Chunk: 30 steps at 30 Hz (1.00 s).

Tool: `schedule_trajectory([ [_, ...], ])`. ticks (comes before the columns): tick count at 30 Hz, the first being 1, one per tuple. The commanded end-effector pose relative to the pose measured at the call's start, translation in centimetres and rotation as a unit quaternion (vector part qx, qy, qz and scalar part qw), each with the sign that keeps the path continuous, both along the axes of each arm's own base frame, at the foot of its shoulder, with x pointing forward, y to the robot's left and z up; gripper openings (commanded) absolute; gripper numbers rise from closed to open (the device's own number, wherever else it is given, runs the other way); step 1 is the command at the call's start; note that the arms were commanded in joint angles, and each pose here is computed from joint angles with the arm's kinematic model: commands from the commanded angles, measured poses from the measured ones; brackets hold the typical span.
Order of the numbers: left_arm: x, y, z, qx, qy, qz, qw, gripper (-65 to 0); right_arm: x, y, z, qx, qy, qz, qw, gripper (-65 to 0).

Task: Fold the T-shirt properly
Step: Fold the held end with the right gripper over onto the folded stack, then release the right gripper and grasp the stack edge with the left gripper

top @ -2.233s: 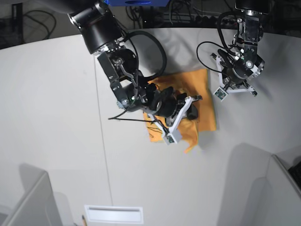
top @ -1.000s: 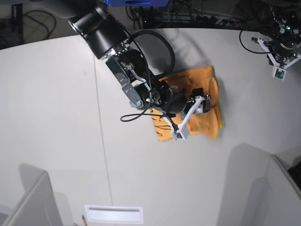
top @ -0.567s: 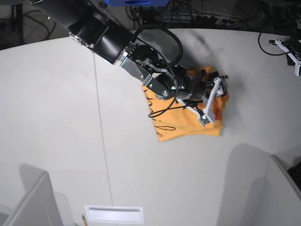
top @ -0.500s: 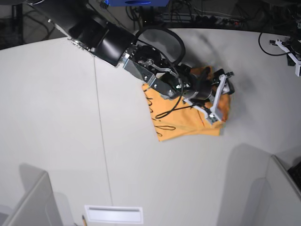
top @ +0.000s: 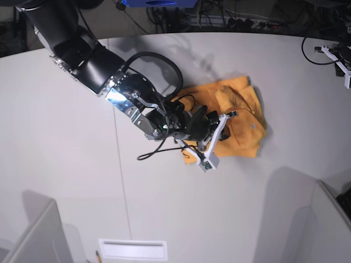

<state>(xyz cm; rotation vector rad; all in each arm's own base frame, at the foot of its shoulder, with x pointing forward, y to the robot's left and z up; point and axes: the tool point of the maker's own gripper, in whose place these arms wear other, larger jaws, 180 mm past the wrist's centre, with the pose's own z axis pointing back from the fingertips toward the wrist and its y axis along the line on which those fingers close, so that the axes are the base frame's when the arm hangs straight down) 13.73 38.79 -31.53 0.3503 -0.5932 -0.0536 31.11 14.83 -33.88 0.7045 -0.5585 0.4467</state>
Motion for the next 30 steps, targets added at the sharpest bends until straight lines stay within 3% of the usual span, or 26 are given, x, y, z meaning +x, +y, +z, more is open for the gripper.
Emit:
schedule_trajectory([
  [1, 0.1, 0.3, 0.8, 0.01, -0.007, -0.004, 1.0, -65.0, 0.6, 0.2, 1.5, 0.017, -0.015, 0.003, 0.9997, -65.0],
  [5, 0.4, 0.2, 0.9, 0.01, -0.01, -0.005, 1.0, -65.0, 0.1, -1.9, -0.6, -0.006, 0.0, -0.005, 1.0, -65.0],
  [9, 0.4, 0.2, 0.9, 0.01, -0.01, -0.006, 1.0, -65.0, -1.9, -1.7, -2.3, -0.006, 0.027, -0.003, 0.9996, -65.0],
  [15, 0.4, 0.2, 0.9, 0.01, -0.01, -0.006, 1.0, -65.0, -7.7, 4.8, -1.3, 0.016, 0.034, 0.087, 0.9955, -65.0],
  [20, 0.5, 0.2, 0.9, 0.01, -0.012, -0.006, 1.0, -65.0, -10.3, 7.7, -0.8, -0.005, -0.012, 0.145, 0.9894, -65.0],
  [25, 1.4, -0.5, 1.0, -0.005, -0.031, -0.008, 0.999, -65.0, -7.7, 5.5, 0.3, -0.002, -0.004, 0.102, 0.9948, -65.0],
  [30, 3.3, -4.0, 1.5, -0.112, -0.102, -0.022, 0.988, -65.0, -3.8, 0.0, 2.6, 0.03, -0.017, 0.015, 0.9993, -65.0],
])
